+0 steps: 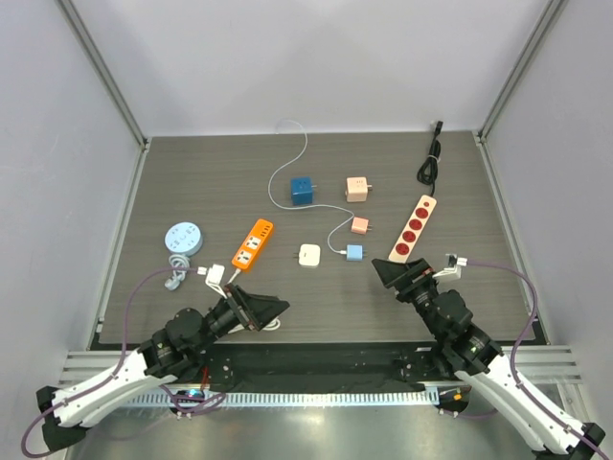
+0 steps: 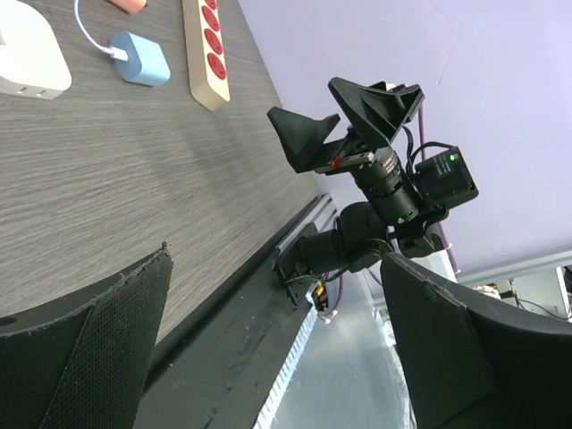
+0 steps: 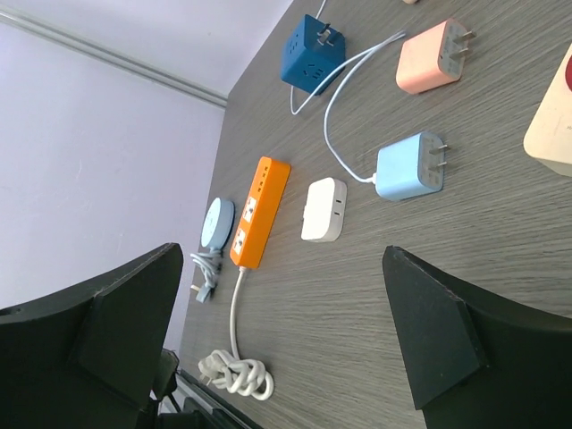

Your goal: Pull the plug off the socket

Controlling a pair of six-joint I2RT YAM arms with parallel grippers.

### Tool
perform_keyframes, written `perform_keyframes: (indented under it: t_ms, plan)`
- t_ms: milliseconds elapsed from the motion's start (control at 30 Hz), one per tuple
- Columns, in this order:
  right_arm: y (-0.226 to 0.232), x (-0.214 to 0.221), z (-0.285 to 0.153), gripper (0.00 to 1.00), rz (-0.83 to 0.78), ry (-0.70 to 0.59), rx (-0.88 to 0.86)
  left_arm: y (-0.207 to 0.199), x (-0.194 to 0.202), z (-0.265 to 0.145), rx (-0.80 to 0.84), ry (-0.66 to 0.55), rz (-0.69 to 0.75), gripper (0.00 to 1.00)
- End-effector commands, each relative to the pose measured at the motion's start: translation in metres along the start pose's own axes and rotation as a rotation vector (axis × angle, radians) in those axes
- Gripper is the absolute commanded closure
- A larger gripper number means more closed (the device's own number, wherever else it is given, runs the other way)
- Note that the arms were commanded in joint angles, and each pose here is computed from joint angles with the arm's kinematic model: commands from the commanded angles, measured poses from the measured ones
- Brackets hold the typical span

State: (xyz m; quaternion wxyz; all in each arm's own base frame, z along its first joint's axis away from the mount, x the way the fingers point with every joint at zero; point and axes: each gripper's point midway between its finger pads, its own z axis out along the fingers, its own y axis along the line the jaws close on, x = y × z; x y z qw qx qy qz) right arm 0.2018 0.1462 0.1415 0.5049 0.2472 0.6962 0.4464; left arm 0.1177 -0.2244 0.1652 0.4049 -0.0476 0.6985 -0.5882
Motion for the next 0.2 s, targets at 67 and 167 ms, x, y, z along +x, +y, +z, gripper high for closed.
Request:
perform_keyframes:
  t_ms: [67,167]
  plan:
    - [-0.09,0.039,0.0,0.0,-0.112,0.077,0.211,0.038,0.025,-0.001,-0.078,0.057,-0.006,0.0]
    - [-0.082,0.044,0.001,0.0,-0.109,0.103,0.174,0.031,0.024,-0.001,-0.045,0.053,-0.022,0.0]
